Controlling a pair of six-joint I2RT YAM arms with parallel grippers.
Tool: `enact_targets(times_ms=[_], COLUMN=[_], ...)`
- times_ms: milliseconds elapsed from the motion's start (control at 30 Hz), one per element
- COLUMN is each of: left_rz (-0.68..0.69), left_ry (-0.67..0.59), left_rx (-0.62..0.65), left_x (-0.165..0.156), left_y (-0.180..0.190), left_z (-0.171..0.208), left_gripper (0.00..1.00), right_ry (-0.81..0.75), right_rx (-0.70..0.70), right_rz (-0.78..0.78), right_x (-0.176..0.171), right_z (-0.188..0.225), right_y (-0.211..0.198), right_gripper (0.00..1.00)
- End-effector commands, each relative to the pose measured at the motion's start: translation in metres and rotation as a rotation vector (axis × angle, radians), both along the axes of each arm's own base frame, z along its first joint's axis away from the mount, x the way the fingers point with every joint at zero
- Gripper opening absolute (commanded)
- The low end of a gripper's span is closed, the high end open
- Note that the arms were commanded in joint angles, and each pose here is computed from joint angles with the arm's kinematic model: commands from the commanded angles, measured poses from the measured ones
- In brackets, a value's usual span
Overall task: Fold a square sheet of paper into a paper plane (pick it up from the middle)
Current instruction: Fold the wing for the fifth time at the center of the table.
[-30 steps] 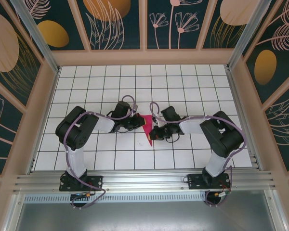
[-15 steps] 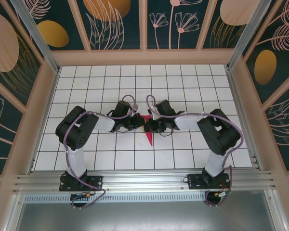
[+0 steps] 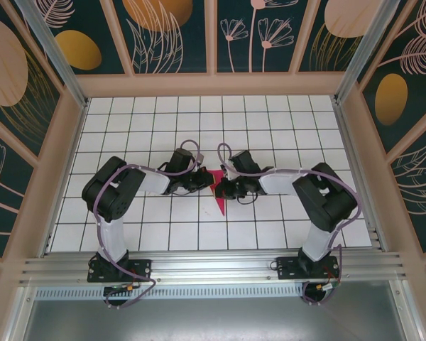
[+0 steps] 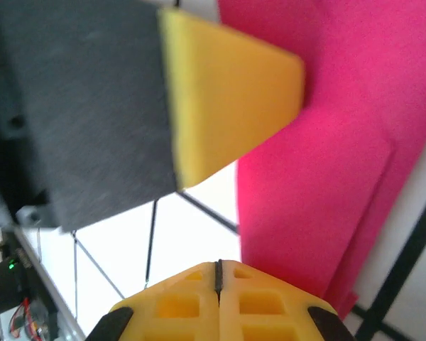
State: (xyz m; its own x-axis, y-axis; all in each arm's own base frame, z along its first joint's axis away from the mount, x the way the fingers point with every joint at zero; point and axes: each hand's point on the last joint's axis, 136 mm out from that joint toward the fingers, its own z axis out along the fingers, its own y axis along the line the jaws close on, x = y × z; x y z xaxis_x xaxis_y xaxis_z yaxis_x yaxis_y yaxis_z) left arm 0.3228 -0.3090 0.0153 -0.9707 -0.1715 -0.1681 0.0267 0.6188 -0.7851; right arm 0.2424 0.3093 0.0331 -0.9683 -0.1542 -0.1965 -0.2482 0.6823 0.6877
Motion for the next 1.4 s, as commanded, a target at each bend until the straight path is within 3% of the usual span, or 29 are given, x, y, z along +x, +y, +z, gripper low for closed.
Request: enact_targets(times_ms=[0, 167, 300, 500, 733, 933, 1133, 1367], left_rz=[0.091, 0.087, 0.087, 0.092, 0.086, 0.089, 0.091, 0.084], left_ry=[0.081, 0.078, 0.074, 0.076, 0.072, 0.072, 0.064, 0.048], left_rx=[0.213, 0.208, 0.214, 0.214, 0.214, 0.216, 0.203, 0.196], left_x=[-0.006, -0.004, -0.004, -0.004, -0.002, -0.003, -0.002, 0.000], left_y=[0.037, 0.035, 0.036, 0.036, 0.034, 0.036, 0.035, 0.033], left_z=[-0.057, -0.056, -0.054, -0.055, -0.053, -0.052, -0.048, -0.041], left_gripper=[0.00, 0.00, 0.00, 0.00, 0.00, 0.00, 0.00, 0.00], right_ry=[0.086, 0.158, 0.131, 0.095, 0.200, 0.140, 0.206, 0.152], right_rx=[0.021, -0.101, -0.100, 0.020, -0.069, -0.007, -0.056, -0.054], right_rz=[0.072, 0.042, 0.031, 0.080, 0.052, 0.062, 0.036, 0.028], right_x=[-0.037, -0.051, -0.049, -0.061, -0.084, -0.082, -0.096, -0.080], right_z=[-0.011, -0.054, -0.043, -0.008, -0.052, -0.024, -0.057, -0.042], right_y=[-0.005, -0.028, -0.030, -0.020, -0.041, -0.035, -0.050, -0.042], right_gripper=[0.03, 0.03, 0.03, 0.03, 0.02, 0.02, 0.02, 0.01])
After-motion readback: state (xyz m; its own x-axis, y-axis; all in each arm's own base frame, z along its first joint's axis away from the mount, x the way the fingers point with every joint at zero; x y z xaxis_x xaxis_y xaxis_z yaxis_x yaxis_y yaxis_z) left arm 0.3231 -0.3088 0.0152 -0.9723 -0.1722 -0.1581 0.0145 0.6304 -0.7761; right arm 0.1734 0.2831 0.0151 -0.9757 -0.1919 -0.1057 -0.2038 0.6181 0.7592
